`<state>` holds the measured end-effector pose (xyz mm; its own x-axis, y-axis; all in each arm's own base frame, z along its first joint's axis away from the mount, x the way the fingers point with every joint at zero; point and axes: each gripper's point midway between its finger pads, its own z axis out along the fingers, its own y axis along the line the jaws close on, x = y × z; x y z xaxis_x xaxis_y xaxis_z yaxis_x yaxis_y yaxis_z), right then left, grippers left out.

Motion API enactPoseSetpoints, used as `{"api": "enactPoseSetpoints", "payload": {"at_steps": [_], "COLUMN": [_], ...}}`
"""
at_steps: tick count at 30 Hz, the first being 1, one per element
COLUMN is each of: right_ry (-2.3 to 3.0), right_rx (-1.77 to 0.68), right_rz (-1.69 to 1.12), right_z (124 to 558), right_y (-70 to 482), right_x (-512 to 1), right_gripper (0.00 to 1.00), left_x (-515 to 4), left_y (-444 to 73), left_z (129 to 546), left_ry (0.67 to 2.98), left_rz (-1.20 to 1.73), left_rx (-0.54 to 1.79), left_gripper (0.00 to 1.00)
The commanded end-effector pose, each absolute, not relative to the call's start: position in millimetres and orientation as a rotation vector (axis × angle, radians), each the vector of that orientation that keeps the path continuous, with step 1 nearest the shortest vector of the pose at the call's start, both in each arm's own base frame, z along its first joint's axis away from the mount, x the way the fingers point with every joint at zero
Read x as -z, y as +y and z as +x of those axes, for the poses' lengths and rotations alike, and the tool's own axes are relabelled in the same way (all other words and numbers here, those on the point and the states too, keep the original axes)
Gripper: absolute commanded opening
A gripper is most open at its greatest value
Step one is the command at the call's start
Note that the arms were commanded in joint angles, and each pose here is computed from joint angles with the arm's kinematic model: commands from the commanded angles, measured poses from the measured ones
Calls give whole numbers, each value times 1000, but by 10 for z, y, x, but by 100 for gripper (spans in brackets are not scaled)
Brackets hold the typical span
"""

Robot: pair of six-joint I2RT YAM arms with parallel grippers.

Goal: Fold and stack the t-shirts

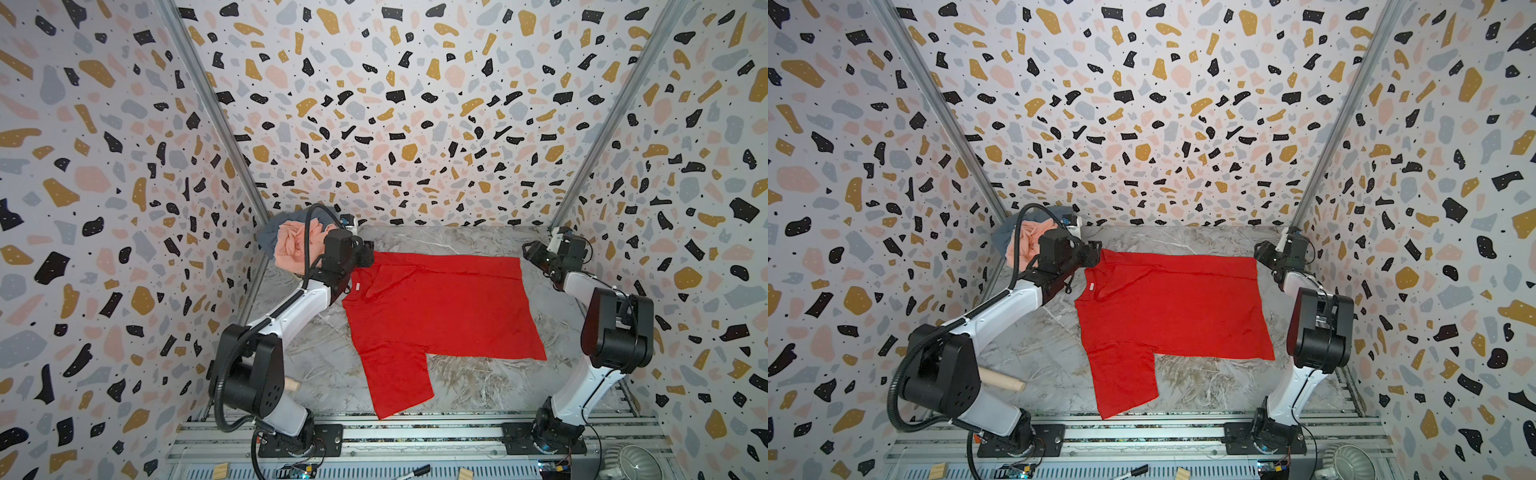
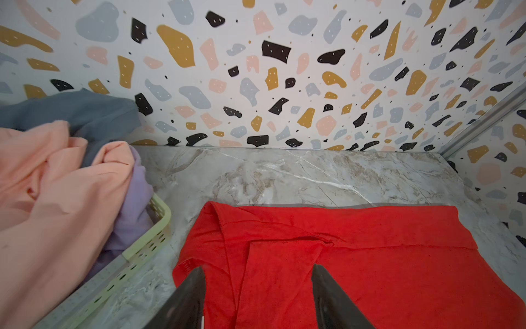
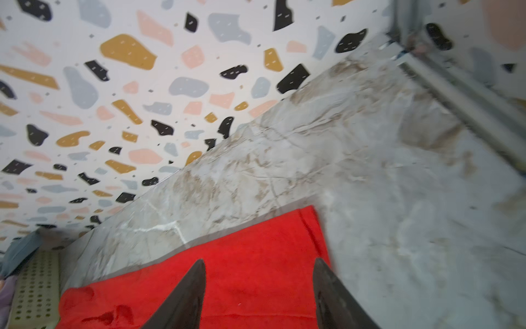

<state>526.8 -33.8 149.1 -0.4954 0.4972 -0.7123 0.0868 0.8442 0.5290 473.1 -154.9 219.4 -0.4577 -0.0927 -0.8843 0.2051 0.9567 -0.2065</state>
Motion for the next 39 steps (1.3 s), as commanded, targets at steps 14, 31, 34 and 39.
{"api": "enactPoseSetpoints", "payload": {"at_steps": [14, 31, 34, 39], "right_ry": [2279, 2339, 2318, 2215], "right_rx": [-576, -583, -602, -704], "right_rz": [368, 497, 514, 434], "right_z": [5186, 5629, 5824, 6131], "right_y": [277, 228, 205, 275], "right_x": [-720, -127, -111, -344], "right_gripper": [59, 59, 59, 60], "left_x": [-1034, -255, -243, -370], "left_y": [-1913, -1914, -1921, -1966], "left_z": [4948, 5200, 5443, 5812], "left_ry": [2262, 2383, 2378, 2345], "left_rz": [-29, -126, -120, -109], "left_rx": [495, 449, 434, 472], "left_gripper": [61, 60, 60, 60]}}
